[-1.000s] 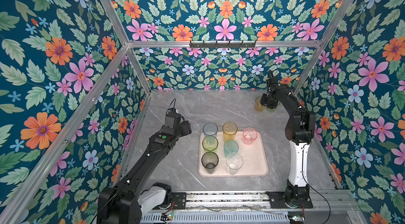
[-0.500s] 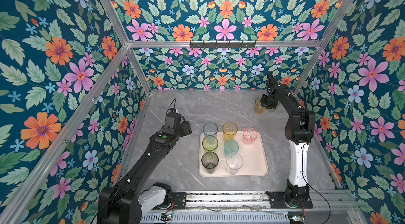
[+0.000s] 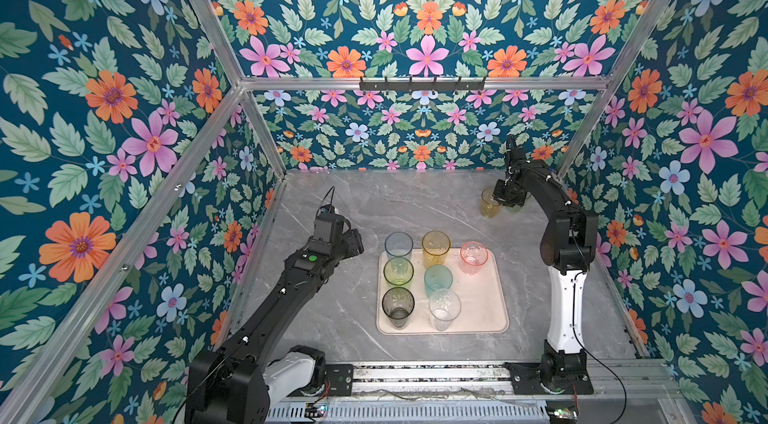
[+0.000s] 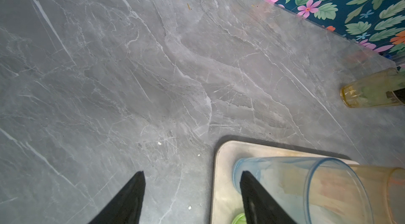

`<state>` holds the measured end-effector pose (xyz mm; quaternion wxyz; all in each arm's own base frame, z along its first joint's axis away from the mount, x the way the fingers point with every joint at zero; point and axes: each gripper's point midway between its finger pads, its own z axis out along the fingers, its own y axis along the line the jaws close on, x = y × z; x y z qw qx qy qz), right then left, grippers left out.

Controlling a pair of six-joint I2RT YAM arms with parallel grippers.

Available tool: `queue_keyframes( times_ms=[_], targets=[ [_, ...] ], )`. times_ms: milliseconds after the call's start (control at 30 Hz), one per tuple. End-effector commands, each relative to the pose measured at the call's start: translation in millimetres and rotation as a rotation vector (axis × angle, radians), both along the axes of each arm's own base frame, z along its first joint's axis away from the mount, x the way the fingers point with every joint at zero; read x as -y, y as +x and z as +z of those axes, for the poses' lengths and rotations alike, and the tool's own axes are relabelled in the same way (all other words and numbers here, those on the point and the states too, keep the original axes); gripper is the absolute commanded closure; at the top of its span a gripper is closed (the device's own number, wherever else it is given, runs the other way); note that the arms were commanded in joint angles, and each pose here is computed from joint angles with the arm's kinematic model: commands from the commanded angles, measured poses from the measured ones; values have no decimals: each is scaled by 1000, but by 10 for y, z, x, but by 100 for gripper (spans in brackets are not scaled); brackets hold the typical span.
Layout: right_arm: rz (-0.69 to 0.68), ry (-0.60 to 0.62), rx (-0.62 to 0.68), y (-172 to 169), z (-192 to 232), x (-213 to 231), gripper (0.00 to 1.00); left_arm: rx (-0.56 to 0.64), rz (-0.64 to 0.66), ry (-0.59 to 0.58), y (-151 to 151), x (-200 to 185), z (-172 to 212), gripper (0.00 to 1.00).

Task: Place the glasses into the tray
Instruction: 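Close the right gripper on the yellow glass rim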

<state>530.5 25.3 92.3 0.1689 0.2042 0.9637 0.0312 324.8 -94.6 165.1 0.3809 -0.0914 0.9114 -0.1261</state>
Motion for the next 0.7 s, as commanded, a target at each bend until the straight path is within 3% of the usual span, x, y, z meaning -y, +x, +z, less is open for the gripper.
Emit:
queue_keyframes(
  times_ms=[0, 400, 667],
  targets=[
    [26, -30, -11, -90, 117, -8, 85, 3, -3, 5, 6, -2, -7, 28],
    [46, -38, -6, -182, 257, -18, 89, 9, -5, 14, 2, -12, 23, 28],
    [48, -36, -23, -187, 168, -28, 81, 5, -3, 14, -17, -20, 3, 28]
  ],
)
